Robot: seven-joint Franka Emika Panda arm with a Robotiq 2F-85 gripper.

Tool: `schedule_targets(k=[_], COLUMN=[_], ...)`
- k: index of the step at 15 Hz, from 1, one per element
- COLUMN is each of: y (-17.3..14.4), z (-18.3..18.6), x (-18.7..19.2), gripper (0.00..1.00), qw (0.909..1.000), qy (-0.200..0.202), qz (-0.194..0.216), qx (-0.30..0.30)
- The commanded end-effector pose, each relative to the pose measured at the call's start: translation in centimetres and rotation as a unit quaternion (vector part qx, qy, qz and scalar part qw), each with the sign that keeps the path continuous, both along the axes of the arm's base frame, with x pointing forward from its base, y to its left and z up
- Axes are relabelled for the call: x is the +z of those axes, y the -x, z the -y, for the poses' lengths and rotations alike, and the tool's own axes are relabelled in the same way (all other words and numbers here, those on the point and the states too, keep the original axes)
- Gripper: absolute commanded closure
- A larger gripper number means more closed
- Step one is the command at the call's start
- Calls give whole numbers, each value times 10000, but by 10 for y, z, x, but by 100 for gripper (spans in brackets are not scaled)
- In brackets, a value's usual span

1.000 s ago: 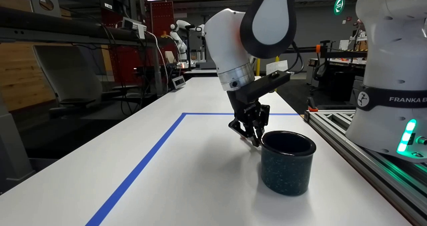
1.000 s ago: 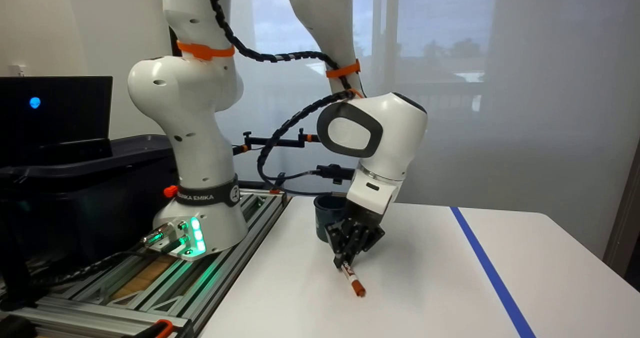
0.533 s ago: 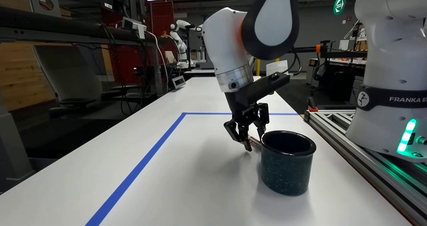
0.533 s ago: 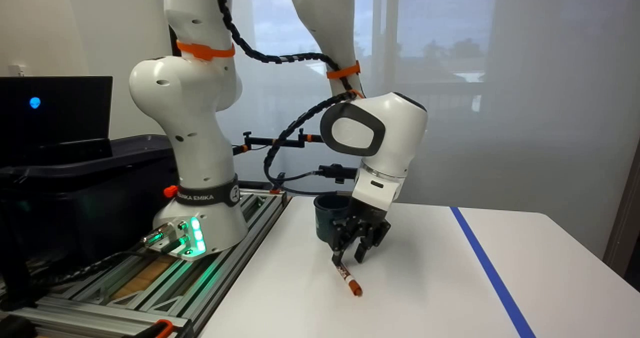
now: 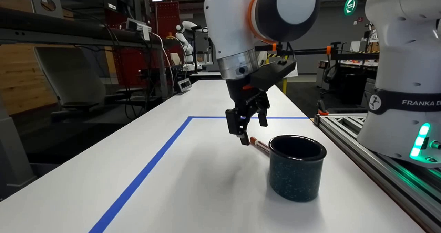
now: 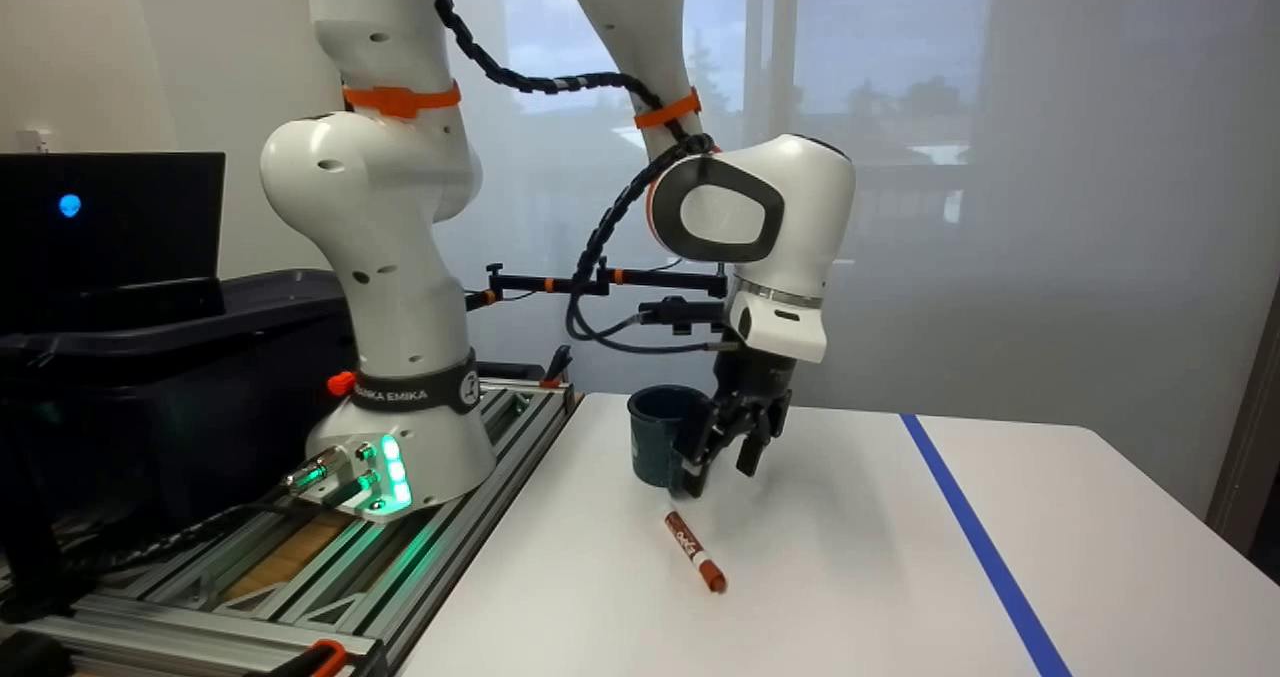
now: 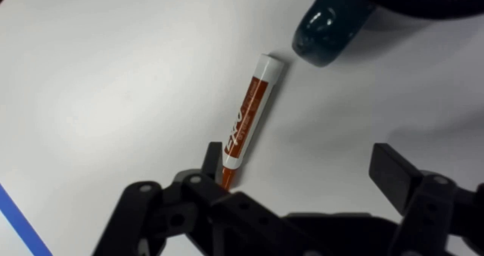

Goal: Remove the marker from the cup and put it on the table

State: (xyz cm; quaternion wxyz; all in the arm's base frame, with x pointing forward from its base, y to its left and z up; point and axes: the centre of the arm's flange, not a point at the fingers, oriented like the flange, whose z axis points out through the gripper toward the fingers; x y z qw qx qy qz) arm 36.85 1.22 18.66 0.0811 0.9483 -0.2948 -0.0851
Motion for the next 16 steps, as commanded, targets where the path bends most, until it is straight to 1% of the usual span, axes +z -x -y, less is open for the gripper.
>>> schedule_targets(k=[1,3,6,7,8,9,11,16], y=[34,40,40,43,3,4,3,4], z=[-3,-6,-10,-11,-15,-16,-18,-17], x=[41,56,82,88,59,68,77,78], gripper=[0,0,0,0,0,0,0,0], qw=[9950,9884,9741,9704,9795,9768,9745,9734], qy=[33,143,409,503,333,396,439,447], qz=[-64,-105,-80,-66,-168,-142,-85,-86], qx=[994,1507,2223,2360,1981,2099,2197,2243])
